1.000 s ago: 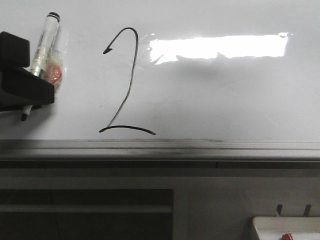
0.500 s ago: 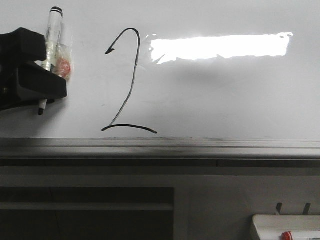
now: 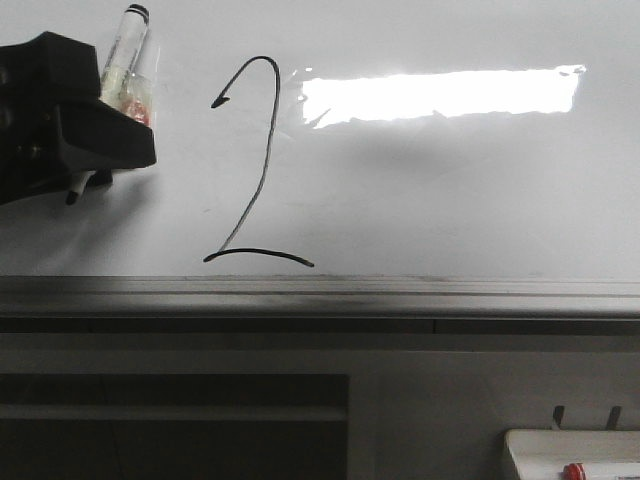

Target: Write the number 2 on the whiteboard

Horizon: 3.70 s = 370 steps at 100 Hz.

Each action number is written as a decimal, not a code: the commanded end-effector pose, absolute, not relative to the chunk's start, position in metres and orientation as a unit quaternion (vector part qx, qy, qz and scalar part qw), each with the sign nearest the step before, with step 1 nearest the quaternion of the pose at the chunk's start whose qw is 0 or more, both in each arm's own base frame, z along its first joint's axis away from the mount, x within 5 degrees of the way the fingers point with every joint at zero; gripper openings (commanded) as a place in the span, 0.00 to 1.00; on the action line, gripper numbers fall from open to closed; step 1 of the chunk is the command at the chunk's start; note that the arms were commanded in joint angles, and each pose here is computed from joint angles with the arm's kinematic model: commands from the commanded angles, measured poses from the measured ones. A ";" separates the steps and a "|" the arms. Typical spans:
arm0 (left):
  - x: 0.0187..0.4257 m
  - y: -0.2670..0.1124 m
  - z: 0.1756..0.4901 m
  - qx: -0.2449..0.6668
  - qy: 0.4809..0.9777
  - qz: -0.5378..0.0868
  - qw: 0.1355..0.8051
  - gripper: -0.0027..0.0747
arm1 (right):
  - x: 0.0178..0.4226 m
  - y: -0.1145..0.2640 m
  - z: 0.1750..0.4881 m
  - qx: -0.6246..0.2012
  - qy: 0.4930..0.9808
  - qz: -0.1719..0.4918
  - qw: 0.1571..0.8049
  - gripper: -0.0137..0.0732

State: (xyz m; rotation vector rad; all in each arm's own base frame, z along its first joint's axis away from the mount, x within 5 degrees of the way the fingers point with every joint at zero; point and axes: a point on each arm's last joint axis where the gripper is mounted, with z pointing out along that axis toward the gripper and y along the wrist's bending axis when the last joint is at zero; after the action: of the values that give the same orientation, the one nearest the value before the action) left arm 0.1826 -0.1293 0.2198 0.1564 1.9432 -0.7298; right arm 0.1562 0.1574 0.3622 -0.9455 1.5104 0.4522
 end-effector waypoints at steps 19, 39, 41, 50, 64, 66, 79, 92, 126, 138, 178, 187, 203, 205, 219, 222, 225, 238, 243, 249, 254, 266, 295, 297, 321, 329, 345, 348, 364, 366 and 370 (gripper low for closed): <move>0.184 -0.129 0.237 0.061 0.783 -0.318 0.531 0.47 | 0.155 0.153 0.380 -0.389 0.638 0.195 0.635 0.70; 0.183 -0.129 0.237 0.068 0.783 -0.316 0.531 0.69 | 0.155 0.153 0.380 -0.388 0.638 0.194 0.636 0.70; 0.183 -0.129 0.237 0.068 0.784 -0.316 0.530 0.69 | 0.155 0.153 0.380 -0.387 0.638 0.193 0.637 0.70; 0.182 -0.129 0.235 0.068 0.790 -0.311 0.524 0.69 | 0.156 0.153 0.380 -0.386 0.638 0.192 0.638 0.70; 0.182 -0.128 0.234 0.069 0.796 -0.307 0.517 0.69 | 0.156 0.153 0.380 -0.386 0.638 0.192 0.638 0.70; 0.182 -0.128 0.234 0.069 0.797 -0.307 0.516 0.69 | 0.156 0.153 0.380 -0.386 0.638 0.192 0.638 0.70; 0.180 -0.127 0.236 0.071 0.797 -0.306 0.516 0.69 | 0.156 0.153 0.380 -0.386 0.638 0.192 0.638 0.70; 0.174 -0.124 0.243 0.089 0.790 -0.303 0.525 0.69 | 0.155 0.153 0.381 -0.385 0.637 0.193 0.639 0.70; 0.156 -0.111 0.269 0.086 0.765 -0.316 0.555 0.53 | 0.153 0.152 0.383 -0.379 0.638 0.205 0.638 0.50; 0.150 -0.108 0.273 0.115 0.760 -0.303 0.564 0.24 | 0.148 0.148 0.386 -0.377 0.633 0.206 0.644 0.21; 0.110 -0.098 0.288 0.192 0.678 -0.329 0.629 0.01 | 0.105 0.092 0.353 -0.315 0.621 0.169 0.698 0.08; 0.097 -0.095 0.287 0.213 0.637 -0.348 0.654 0.01 | 0.086 0.074 0.334 -0.305 0.613 0.173 0.708 0.08; 0.087 -0.089 0.272 0.238 0.632 -0.338 0.656 0.01 | 0.060 0.051 0.305 -0.282 0.597 0.197 0.725 0.08; 0.086 -0.089 0.270 0.242 0.632 -0.336 0.655 0.01 | 0.057 0.048 0.301 -0.281 0.595 0.198 0.727 0.08; 0.084 -0.089 0.266 0.258 0.630 -0.328 0.655 0.01 | 0.046 0.038 0.280 -0.273 0.582 0.201 0.739 0.08; 0.084 -0.089 0.266 0.258 0.627 -0.330 0.657 0.01 | 0.045 0.037 0.277 -0.273 0.580 0.202 0.740 0.08; 0.083 -0.089 0.267 0.258 0.622 -0.333 0.659 0.01 | 0.044 0.037 0.275 -0.272 0.579 0.202 0.741 0.08; 0.082 -0.090 0.271 0.257 0.608 -0.344 0.668 0.01 | 0.043 0.037 0.270 -0.276 0.581 0.204 0.738 0.08; 0.082 -0.090 0.270 0.257 0.609 -0.343 0.667 0.01 | 0.043 0.037 0.268 -0.279 0.583 0.205 0.735 0.08; 0.082 -0.090 0.270 0.257 0.609 -0.343 0.667 0.01 | 0.044 0.038 0.267 -0.280 0.584 0.205 0.734 0.08; 0.082 -0.090 0.270 0.257 0.609 -0.343 0.667 0.01 | 0.044 0.038 0.266 -0.280 0.585 0.205 0.733 0.08; 0.082 -0.090 0.270 0.257 0.609 -0.343 0.667 0.01 | 0.044 0.038 0.266 -0.280 0.585 0.205 0.733 0.07; 0.082 -0.090 0.270 0.257 0.609 -0.343 0.667 0.01 | 0.044 0.038 0.266 -0.280 0.585 0.205 0.733 0.07; 0.082 -0.090 0.270 0.257 0.609 -0.343 0.667 0.01 | 0.044 0.038 0.266 -0.280 0.585 0.205 0.733 0.07; 0.082 -0.088 0.272 0.243 0.610 -0.350 0.668 0.01 | 0.044 0.038 0.266 -0.280 0.585 0.205 0.733 0.07; 0.080 -0.084 0.274 0.234 0.609 -0.346 0.674 0.01 | 0.044 0.038 0.266 -0.280 0.585 0.205 0.733 0.07; 0.083 -0.067 0.271 0.209 0.636 -0.274 0.690 0.01 | 0.044 0.038 0.266 -0.279 0.585 0.204 0.734 0.07; 0.083 -0.063 0.271 0.206 0.639 -0.255 0.696 0.01 | 0.044 0.038 0.266 -0.279 0.585 0.204 0.734 0.07; 0.078 -0.039 0.277 0.144 0.634 -0.178 0.739 0.01 | 0.044 0.038 0.266 -0.279 0.585 0.204 0.734 0.07; 0.077 -0.036 0.277 0.134 0.635 -0.168 0.742 0.01 | 0.044 0.038 0.266 -0.279 0.585 0.204 0.734 0.07; 0.075 -0.029 0.276 0.114 0.640 -0.147 0.746 0.01 | 0.044 0.038 0.266 -0.279 0.585 0.204 0.734 0.07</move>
State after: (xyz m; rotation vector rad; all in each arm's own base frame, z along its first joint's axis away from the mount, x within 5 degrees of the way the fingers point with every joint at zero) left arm 0.0794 -0.0390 0.2622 0.3400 1.4718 -0.3673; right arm 0.0423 0.0404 0.2558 -0.6542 1.3079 0.4694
